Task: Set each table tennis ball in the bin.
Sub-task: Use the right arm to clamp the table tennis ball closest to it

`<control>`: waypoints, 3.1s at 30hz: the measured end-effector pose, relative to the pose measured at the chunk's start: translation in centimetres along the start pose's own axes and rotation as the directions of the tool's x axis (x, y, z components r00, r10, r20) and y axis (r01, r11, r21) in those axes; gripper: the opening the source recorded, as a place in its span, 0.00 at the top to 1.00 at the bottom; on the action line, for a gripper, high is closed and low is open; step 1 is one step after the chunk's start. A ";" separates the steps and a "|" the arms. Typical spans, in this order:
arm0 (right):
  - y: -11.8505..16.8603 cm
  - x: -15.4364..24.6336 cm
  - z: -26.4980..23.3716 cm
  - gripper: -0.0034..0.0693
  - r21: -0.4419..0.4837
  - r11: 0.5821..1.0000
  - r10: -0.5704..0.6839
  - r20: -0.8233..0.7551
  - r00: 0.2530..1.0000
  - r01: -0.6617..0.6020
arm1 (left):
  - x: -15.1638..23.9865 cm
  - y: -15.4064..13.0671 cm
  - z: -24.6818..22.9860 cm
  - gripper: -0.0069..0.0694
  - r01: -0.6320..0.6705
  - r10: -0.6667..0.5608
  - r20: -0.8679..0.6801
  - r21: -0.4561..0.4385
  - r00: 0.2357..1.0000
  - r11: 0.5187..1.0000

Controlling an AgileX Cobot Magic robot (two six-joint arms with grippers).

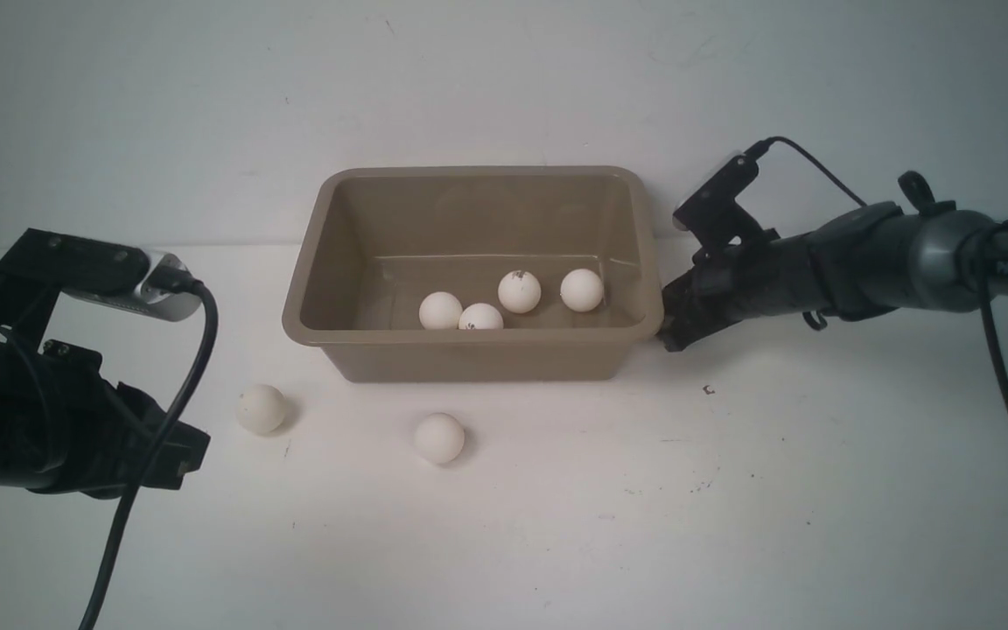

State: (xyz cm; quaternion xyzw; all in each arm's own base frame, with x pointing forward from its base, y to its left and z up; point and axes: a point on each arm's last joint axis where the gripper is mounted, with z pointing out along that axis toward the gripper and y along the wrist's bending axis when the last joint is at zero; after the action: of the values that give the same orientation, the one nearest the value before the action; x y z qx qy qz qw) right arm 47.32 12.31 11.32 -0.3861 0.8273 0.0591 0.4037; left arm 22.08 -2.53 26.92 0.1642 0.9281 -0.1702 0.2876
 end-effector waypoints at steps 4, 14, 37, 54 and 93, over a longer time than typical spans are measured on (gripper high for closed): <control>0.3 -0.1 0.0 0.85 -0.038 0.999 -0.039 0.011 0.999 0.039 | 0.0 0.0 0.0 0.87 0.000 0.000 -0.002 0.002 1.000 1.000; 0.0 -0.2 0.2 0.50 0.006 0.997 -0.080 0.037 0.996 0.079 | 0.0 0.0 0.0 0.87 0.000 0.000 -0.002 0.002 1.000 1.000; -1.9 -1.5 3.4 0.42 0.056 0.995 -0.090 0.117 0.989 0.084 | 0.0 0.0 0.0 0.87 0.000 0.000 -0.002 0.002 1.000 1.000; -2.6 -2.1 4.7 0.42 0.073 0.994 -0.092 0.158 0.983 0.081 | 0.0 0.0 0.0 0.87 0.000 0.000 -0.002 0.002 1.000 1.000; -7.0 -3.3 -3.2 0.47 0.056 0.998 -0.032 0.071 0.997 0.028 | 0.0 0.0 0.0 0.87 0.000 0.000 -0.002 0.002 1.000 1.000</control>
State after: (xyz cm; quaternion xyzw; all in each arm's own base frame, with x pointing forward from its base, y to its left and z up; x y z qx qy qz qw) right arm 51.44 8.08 17.30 -0.3851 0.8076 0.0442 0.4444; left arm 22.06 -2.54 26.91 0.1647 0.9282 -0.1710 0.2864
